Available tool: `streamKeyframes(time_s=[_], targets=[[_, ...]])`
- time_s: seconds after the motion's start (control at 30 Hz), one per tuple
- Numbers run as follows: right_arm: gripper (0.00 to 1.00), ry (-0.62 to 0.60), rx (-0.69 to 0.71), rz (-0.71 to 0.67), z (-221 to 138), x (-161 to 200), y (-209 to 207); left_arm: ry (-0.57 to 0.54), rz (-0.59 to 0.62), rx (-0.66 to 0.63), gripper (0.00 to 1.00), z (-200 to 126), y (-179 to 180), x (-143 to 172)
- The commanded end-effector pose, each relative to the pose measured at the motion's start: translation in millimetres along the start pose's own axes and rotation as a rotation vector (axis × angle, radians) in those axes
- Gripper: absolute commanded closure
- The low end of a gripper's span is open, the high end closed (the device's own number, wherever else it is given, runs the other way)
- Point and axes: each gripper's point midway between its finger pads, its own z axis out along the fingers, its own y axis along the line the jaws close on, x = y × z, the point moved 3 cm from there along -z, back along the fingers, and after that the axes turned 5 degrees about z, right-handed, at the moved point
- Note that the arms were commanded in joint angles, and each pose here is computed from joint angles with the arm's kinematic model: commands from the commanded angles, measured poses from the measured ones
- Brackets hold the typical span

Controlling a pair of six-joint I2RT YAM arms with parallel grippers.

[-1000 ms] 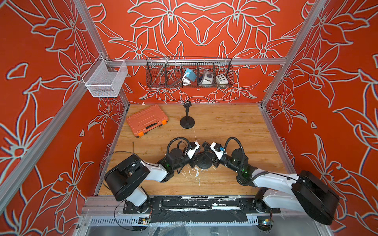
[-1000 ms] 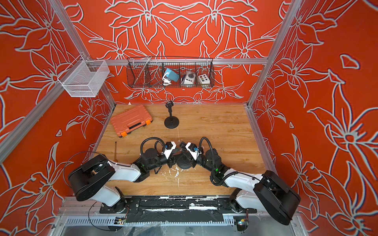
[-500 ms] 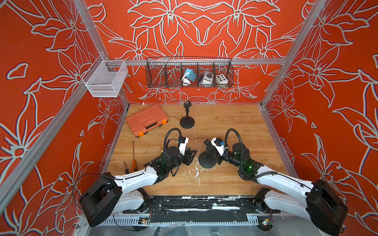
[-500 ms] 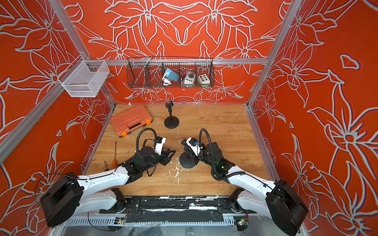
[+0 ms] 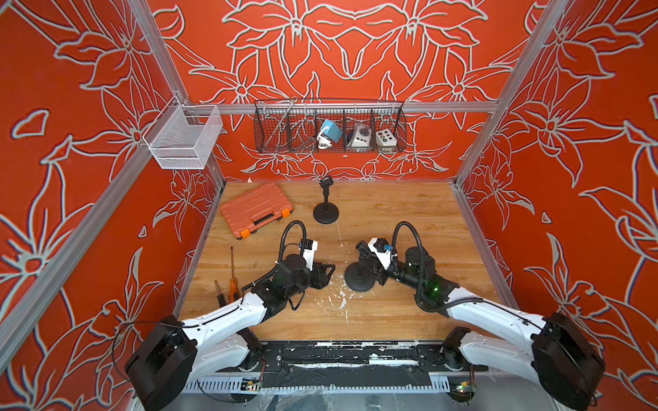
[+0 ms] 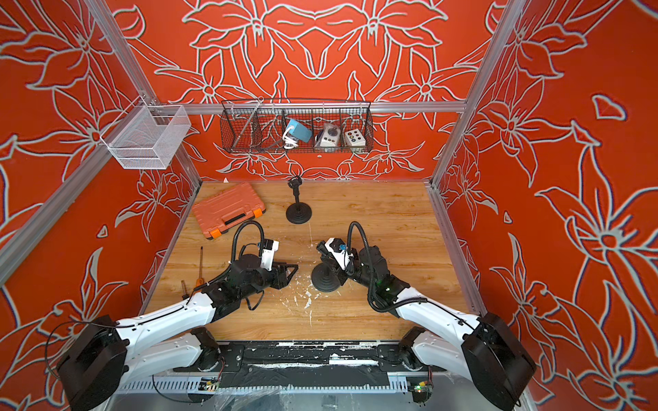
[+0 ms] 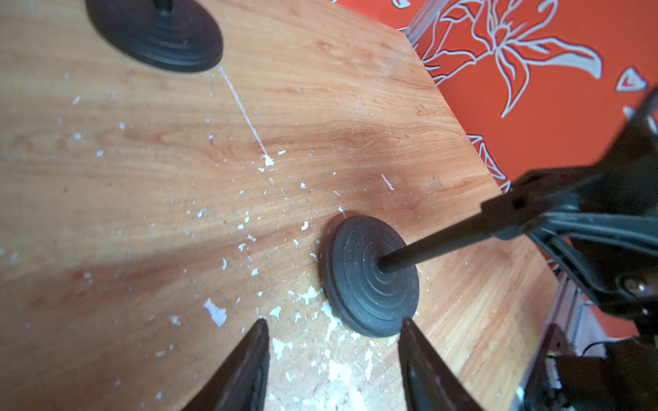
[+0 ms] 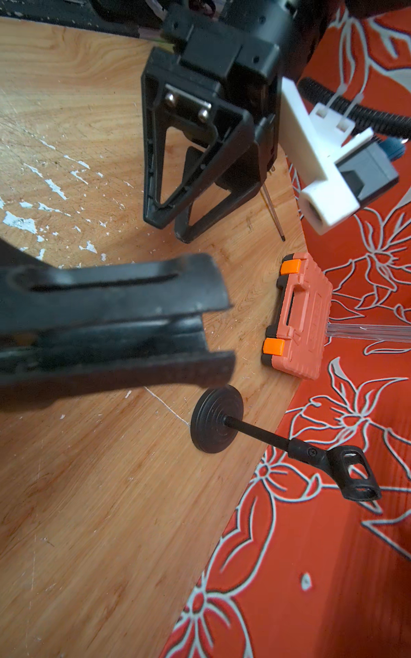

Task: Assemble a microphone stand
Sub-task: Pick up the microphone stand at the center of the board.

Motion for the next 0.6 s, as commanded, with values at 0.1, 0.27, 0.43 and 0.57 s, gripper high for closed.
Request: streamKeyframes(time_s=[0.1,0.27,0.43,0.57], targets=[[1.00,-0.168,-0.008,-0.037,-13.6,-62.2,1.5,0.087,-0.228,0.091,0.42,-6.9,-10.1,-3.5],[1.00,-0.172,0.011,0.003,-14.5,-75.4,-2.5,0.128,-0.334,0.176,0.41,-9.8,-20.9,-11.0],[1.00,-0.167,0.011,0.036,-12.5,-94.4,-5.0,0.195,-0.441,0.238,0.40,-5.9,-29.7,-13.9],[1.00,-0.160,0.019,0.052,-10.6,-107.0,-7.4,0.242,-0.482,0.271,0.39,-2.3,-35.9,-16.3]])
